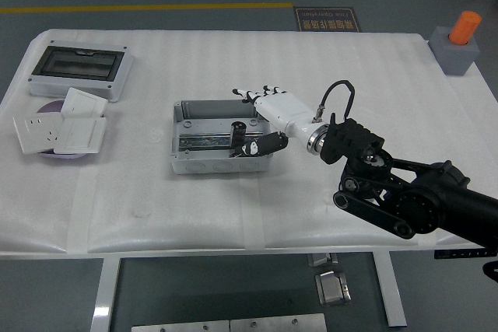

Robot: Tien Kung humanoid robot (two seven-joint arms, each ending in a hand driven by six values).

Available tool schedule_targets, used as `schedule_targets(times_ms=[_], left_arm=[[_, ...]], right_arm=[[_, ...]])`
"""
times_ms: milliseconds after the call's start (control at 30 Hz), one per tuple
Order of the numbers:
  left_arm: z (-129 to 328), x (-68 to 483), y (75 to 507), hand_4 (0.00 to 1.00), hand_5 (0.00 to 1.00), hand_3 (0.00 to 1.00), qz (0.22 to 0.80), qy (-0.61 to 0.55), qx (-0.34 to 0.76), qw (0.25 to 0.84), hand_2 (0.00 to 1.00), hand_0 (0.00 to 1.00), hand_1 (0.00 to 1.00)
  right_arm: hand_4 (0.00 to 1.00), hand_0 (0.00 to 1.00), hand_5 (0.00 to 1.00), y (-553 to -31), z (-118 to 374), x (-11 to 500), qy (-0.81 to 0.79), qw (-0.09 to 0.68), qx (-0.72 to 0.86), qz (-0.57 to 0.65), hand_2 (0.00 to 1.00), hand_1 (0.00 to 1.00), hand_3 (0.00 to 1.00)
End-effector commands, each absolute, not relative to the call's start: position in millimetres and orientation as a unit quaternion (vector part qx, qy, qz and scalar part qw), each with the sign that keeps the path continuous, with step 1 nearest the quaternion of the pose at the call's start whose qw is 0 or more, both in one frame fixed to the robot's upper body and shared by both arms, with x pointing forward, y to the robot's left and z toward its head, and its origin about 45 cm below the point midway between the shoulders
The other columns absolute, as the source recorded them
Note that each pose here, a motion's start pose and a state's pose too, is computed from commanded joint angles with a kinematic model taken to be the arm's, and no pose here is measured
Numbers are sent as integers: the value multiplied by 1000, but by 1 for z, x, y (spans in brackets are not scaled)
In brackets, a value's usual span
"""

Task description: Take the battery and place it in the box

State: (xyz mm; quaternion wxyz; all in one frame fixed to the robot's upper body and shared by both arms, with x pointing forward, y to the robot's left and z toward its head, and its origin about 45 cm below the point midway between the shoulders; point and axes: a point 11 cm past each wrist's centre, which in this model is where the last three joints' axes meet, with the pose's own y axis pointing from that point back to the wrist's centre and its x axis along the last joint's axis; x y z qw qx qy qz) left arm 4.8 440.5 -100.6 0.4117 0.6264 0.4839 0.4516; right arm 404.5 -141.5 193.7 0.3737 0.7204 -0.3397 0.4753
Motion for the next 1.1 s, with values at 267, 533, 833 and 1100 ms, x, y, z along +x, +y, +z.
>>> schedule_targets(times_ms=[267,533,833,1100], left_arm=[[-101,4,440,626,276,555,451,484,627,411,492,602,645],[-100,-2,441,624,274,553,448,492,630,399,491,602,645],[-99,-17,446,633,254,556,452,501,629,386,491,603,645],[-99,-32,447,641,242,555,453,511,625,377,490,603,646]], right_arm=[[998,998,589,-184,207,417,-410,364,715,434,992,992,998],[998,998,592,-283,241,432,-515,358,669,399,954,970,998],[998,908,553,-381,277,435,-617,330,627,343,734,779,783],[998,894,553,-387,281,423,-668,250,635,296,738,770,773]])
